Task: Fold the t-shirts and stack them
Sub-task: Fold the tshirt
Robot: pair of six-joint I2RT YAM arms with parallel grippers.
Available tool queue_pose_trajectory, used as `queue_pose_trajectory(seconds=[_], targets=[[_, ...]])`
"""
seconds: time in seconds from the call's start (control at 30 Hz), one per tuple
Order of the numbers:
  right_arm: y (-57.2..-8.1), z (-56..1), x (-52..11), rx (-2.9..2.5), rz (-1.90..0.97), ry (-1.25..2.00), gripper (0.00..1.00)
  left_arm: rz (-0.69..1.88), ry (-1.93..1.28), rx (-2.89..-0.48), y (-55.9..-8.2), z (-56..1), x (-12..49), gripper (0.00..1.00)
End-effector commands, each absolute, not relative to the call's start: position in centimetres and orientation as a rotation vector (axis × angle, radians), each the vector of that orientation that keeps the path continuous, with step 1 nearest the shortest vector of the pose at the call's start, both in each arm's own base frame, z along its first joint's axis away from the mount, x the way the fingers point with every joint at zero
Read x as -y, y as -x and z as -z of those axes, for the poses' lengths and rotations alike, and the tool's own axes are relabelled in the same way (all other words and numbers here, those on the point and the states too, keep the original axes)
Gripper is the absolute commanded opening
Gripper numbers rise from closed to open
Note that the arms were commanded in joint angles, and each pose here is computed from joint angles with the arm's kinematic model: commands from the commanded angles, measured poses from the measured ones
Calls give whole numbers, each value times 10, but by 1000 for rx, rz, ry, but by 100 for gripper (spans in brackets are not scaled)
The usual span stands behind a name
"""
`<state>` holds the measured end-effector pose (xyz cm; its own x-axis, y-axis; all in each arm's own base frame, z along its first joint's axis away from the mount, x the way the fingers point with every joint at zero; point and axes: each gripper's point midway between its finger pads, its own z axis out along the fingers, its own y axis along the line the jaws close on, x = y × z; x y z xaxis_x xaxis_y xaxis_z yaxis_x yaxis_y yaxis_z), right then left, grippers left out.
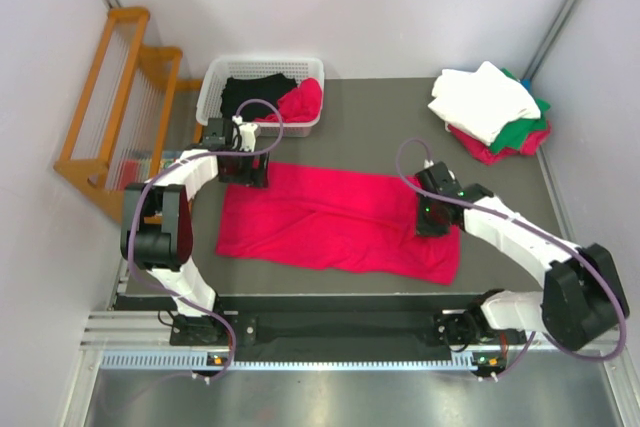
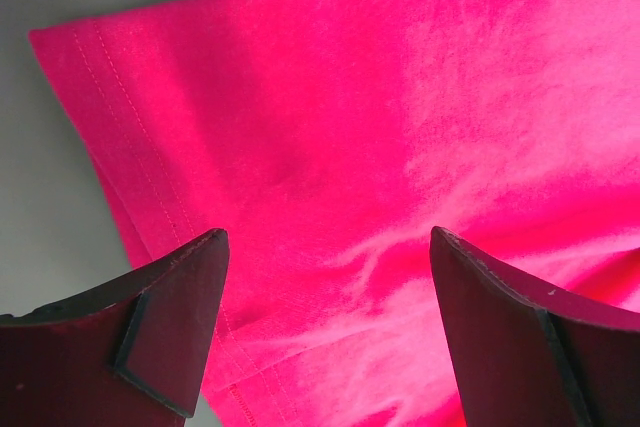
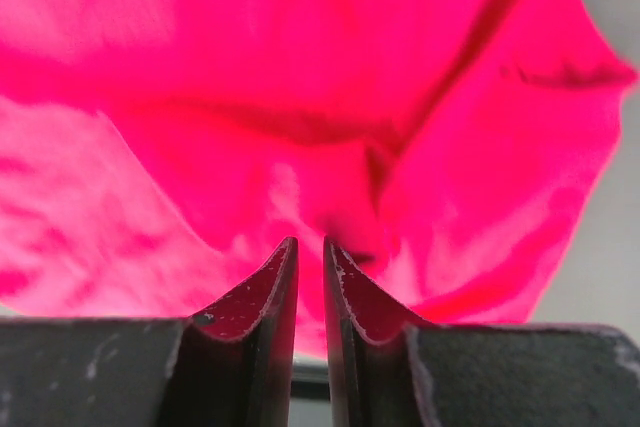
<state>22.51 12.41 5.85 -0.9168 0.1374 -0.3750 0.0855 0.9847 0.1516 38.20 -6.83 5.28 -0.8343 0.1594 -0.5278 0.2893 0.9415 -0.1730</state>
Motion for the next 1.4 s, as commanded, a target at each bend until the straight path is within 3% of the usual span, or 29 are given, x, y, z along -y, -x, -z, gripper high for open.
queue_pose_trajectory(seconds=[0.0, 0.43, 0.57, 0.7, 1.03, 1.17, 1.37], targets=[[-201, -64, -116, -2770, -201, -179, 16, 344, -327, -2490, -395, -82, 72, 86], [-234, -89, -100, -2658, -38, -190, 21, 339, -331, -2479, -394, -88, 71, 86], [-239, -92, -83, -2594, 52, -252, 34, 337, -332, -2485, -395, -86, 71, 86], [-253, -91, -73, -2539, 112, -330, 39, 364, -327, -2486, -396, -85, 75, 86], [-356, -149, -88, -2370, 22, -376, 38, 386, -329, -2502, -394, -82, 78, 86], [-374, -108, -100, -2463, 10, -380, 36, 384, -332, -2510, -395, -78, 80, 86], [-363, -42, -115, -2610, -62, -418, 31, 371, -349, -2513, -397, -75, 81, 86]])
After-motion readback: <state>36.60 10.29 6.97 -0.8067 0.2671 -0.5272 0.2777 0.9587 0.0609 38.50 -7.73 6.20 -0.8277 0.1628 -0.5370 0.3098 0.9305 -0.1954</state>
